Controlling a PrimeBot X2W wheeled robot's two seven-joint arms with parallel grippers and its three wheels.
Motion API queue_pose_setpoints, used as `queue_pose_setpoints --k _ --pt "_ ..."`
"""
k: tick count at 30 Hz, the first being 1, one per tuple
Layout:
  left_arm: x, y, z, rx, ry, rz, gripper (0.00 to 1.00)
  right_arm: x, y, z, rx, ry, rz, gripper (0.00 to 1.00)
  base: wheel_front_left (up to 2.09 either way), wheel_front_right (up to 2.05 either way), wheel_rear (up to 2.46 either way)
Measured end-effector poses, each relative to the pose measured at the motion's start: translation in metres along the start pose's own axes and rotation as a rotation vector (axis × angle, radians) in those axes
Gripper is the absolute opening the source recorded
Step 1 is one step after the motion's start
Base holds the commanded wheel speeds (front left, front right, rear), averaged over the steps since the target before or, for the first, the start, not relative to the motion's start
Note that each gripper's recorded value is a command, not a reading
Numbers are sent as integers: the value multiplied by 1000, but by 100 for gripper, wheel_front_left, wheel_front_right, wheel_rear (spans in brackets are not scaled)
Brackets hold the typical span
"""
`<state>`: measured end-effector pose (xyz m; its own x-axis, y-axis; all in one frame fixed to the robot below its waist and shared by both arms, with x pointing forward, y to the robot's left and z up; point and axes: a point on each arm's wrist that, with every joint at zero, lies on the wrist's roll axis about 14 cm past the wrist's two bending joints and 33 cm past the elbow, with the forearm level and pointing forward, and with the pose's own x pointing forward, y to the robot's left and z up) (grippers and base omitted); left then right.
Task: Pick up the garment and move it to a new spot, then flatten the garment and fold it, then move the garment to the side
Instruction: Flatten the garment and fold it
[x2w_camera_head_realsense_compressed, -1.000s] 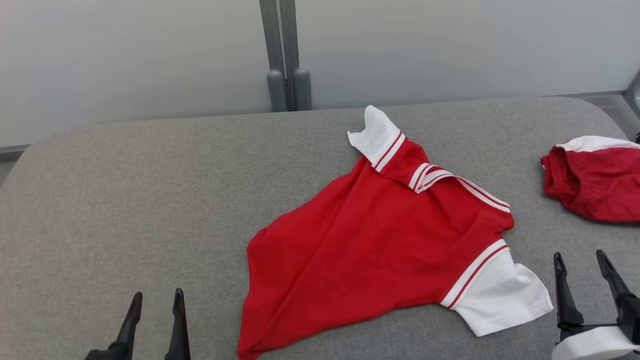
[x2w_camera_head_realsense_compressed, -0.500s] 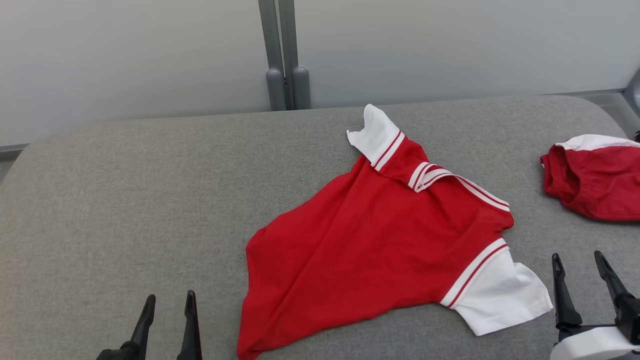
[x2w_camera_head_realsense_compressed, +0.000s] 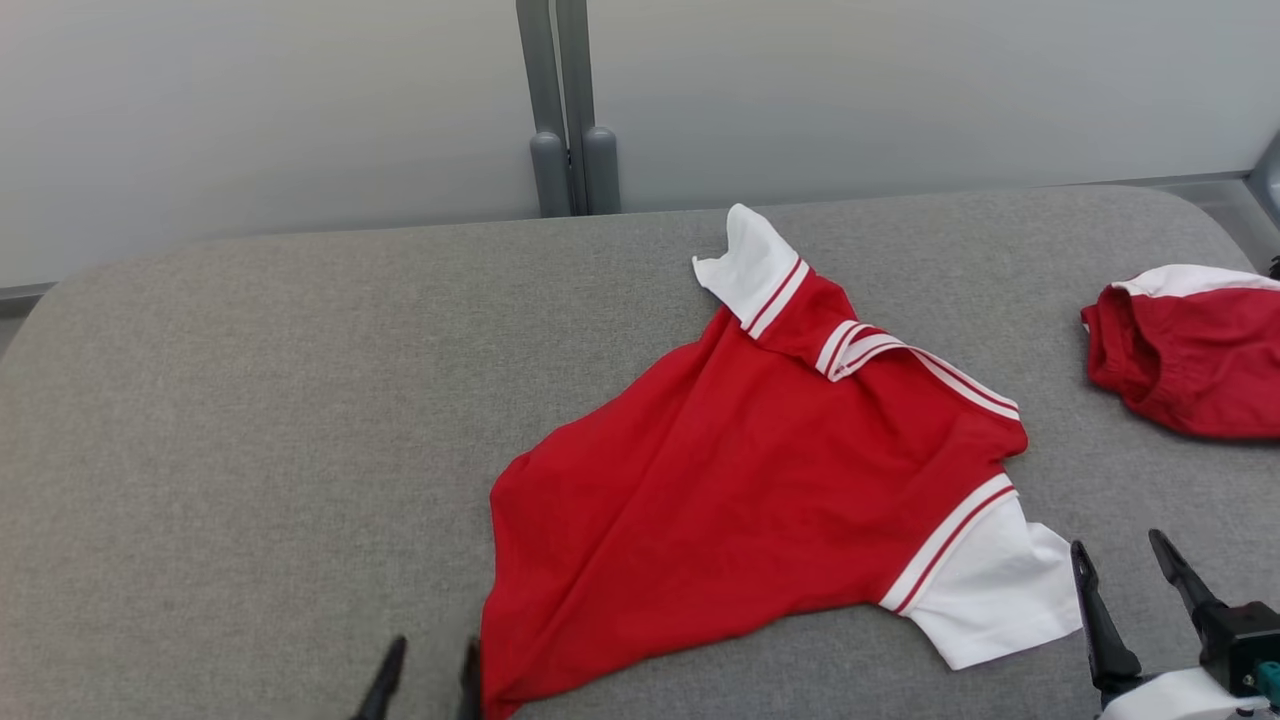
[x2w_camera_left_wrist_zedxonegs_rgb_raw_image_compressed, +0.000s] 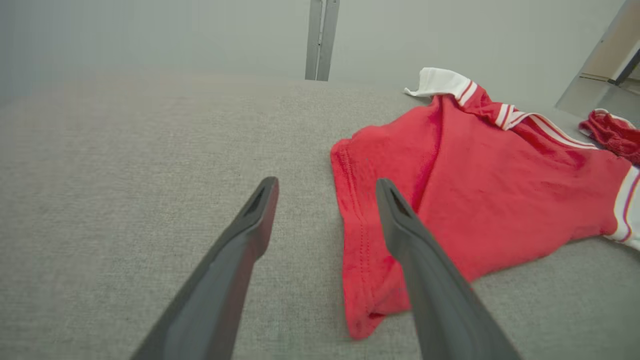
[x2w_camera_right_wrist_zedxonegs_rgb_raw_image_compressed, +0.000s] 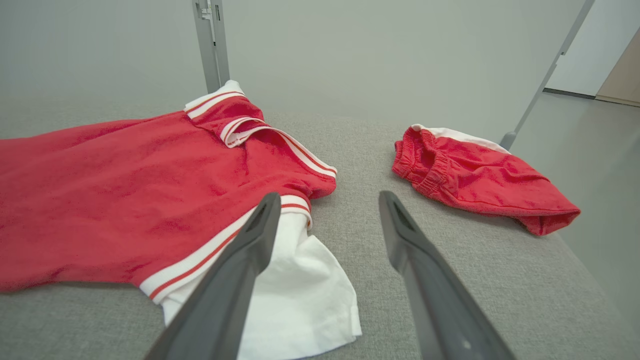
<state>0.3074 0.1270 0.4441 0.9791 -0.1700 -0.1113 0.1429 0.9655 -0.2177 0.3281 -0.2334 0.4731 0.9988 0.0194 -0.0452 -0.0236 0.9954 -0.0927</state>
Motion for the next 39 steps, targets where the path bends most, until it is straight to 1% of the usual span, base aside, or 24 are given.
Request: queue_pose_setpoints --k 4,6,7,10,12,14,18,19,20,21,22,23,28,29,30,32,33,35,37,38,39 --pt "-16 -19 -56 4 208 -69 100 0 -7 -27 -22 131 31 100 0 0 0" --pt "-18 -21 -68 8 267 -81 100 3 -9 -36 -44 189 48 100 0 0 0" --pt "-16 -22 -72 4 290 -91 100 4 -12 -44 -50 241 54 100 0 0 0" --pt "-10 -25 -77 -5 323 -105 100 6 -10 -63 -38 350 78 100 0 0 0" --pt "-9 -25 -80 -11 336 -109 100 3 1 -77 -24 430 120 100 0 0 0" --pt "-8 -24 -86 -10 367 -109 100 2 3 -88 -26 498 140 100 0 0 0" --pt "-4 -21 -87 -11 364 -103 100 6 2 -93 -32 544 159 100 0 0 0" --pt "-3 -21 -87 -16 364 -102 84 7 1 -93 -32 549 160 100 0 0 0" --pt "-3 -22 -88 -22 368 -104 47 8 -2 -94 -37 556 157 100 0 0 0" --pt "-3 -24 -89 -23 371 -109 31 9 -5 -95 -42 562 154 100 0 0 0" --pt "-3 -24 -89 -24 372 -111 4 10 -6 -95 -46 564 154 100 0 0 0" --pt "-3 -25 -91 -29 376 -113 0 11 -5 -95 -45 566 156 100 0 0 0" --pt "0 -27 -91 -34 376 -128 0 14 7 -100 -24 595 187 100 0 0 0" --pt "1 -27 -90 -32 372 -129 0 15 11 -100 -12 593 195 45 0 0 0" --pt "3 -27 -89 -35 368 -130 0 18 14 -97 2 583 201 1 0 0 0" --pt "5 -27 -86 -36 355 -134 0 22 22 -92 50 558 216 0 0 0 0" --pt "5 -27 -84 -38 353 -137 0 25 28 -85 105 528 216 0 0 0 0" --pt "7 -29 -78 -56 342 -144 0 38 33 -59 272 422 194 0 0 0 0" --pt "9 -49 -63 -120 317 -203 0 52 43 -8 580 256 194 0 0 0 0" --pt "11 -61 -49 -176 293 -240 0 53 45 15 675 194 218 0 0 0 0" --pt "10 -72 -38 -223 279 -277 0 52 40 34 717 145 233 0 0 0 0"
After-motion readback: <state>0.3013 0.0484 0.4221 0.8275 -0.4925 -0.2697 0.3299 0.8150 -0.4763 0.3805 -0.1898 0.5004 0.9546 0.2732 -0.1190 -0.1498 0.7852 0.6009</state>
